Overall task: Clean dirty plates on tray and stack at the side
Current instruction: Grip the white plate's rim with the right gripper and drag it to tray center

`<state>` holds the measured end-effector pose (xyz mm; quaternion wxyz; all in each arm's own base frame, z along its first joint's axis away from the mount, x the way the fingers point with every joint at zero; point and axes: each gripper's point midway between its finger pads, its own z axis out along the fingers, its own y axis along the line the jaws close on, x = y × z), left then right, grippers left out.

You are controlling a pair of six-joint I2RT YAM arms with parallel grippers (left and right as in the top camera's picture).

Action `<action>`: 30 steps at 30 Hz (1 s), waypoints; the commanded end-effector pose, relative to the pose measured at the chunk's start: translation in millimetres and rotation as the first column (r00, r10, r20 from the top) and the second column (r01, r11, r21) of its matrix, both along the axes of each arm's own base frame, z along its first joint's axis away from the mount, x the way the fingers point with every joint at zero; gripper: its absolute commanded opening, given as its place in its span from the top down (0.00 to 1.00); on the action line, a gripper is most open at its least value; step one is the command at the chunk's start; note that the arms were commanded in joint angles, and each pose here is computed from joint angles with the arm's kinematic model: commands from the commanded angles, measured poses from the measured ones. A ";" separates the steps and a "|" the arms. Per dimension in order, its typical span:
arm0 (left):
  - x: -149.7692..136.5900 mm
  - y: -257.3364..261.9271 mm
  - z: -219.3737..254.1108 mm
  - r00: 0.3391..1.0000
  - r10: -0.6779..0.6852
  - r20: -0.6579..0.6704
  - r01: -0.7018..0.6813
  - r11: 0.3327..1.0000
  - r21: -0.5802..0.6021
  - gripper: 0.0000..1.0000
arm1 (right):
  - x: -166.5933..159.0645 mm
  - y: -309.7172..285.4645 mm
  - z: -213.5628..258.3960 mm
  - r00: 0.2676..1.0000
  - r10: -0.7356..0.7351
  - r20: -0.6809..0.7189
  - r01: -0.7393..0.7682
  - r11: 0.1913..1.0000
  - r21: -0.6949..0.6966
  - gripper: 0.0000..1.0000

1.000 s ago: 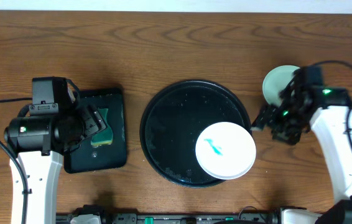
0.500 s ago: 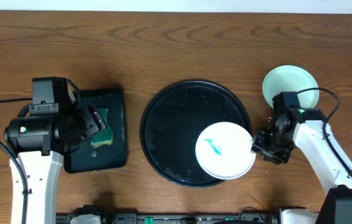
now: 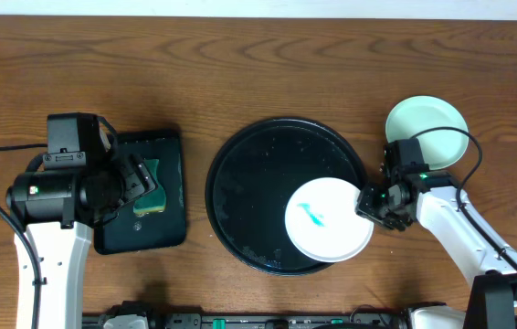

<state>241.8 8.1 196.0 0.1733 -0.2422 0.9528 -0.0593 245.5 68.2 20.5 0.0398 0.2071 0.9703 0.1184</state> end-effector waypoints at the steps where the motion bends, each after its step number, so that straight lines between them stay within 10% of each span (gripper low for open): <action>1: -0.6 -2.1 0.1 1.000 -0.014 -0.001 0.014 1.000 -0.005 0.18 | 3.2 17.8 2.3 0.999 0.027 0.021 -0.028 0.998 0.058 0.74; 5: -0.6 -2.1 0.1 1.000 -0.014 -0.001 0.014 1.000 -0.005 0.19 | 7.2 26.3 3.8 0.997 0.054 0.050 -0.057 0.996 0.064 0.93; 18: -0.6 -2.1 0.1 1.000 -0.014 -0.001 0.014 1.000 -0.005 0.19 | 40.4 44.1 16.7 0.974 0.088 0.211 -0.113 0.988 0.108 0.98; 22: -0.7 -2.1 0.1 1.000 -0.014 -0.001 0.014 1.000 -0.005 0.19 | 31.4 50.4 15.6 0.979 0.101 0.178 -0.126 0.983 0.133 0.27; 30: -0.5 -2.1 0.1 1.000 -0.014 -0.001 0.014 1.000 -0.005 0.19 | 7.3 60.1 8.6 0.995 0.074 0.072 -0.084 0.986 0.146 0.32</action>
